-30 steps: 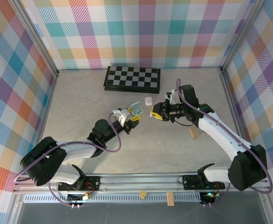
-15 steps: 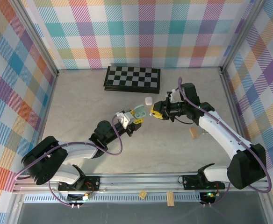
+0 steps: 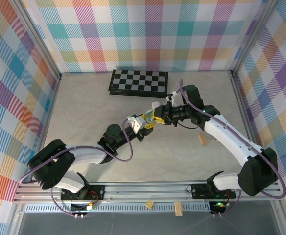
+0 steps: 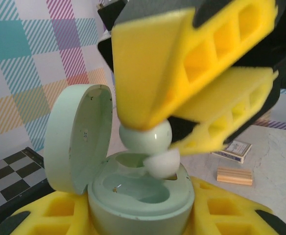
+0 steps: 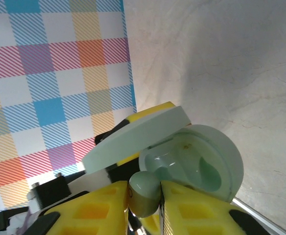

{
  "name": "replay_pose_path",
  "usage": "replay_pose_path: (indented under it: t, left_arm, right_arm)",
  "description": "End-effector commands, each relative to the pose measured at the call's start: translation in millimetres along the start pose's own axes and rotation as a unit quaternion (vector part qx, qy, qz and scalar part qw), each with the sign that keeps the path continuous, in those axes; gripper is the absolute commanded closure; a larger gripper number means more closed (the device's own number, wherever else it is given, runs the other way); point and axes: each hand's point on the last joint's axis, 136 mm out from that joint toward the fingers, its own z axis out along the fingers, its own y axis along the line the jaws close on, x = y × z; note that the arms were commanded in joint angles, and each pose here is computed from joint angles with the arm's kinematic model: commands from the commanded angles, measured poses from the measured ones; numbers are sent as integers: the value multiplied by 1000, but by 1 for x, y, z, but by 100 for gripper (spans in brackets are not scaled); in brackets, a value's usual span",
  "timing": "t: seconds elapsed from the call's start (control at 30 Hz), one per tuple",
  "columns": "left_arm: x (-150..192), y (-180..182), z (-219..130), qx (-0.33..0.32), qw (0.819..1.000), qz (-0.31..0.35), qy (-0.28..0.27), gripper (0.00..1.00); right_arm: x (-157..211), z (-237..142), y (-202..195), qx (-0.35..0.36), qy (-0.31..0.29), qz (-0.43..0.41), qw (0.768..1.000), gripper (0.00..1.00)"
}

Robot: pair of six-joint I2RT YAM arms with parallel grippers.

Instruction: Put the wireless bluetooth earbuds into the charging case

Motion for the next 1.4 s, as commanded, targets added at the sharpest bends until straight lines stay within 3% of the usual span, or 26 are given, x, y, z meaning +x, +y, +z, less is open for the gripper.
replay_pose_path:
  t: [0.0,0.47,1.17,1.37]
  left_arm:
    - [-12,-6,6,7,1000,10,-14,71]
    - [-17,-8,7,8,1000,3,-20,71]
    - [-22,-10,8,15,999,-7,-30,71]
    - [-13,12,-4,-23,999,-25,-28,71]
  right_arm:
    - [-2,1,13,-4,-4,-30,1000,79]
    - [2,2,-4,58,-10,-60,996,76]
    - [6,-6,5,70,-9,-97,993,70]
    - [19,-23,35,11,-15,-199,980,56]
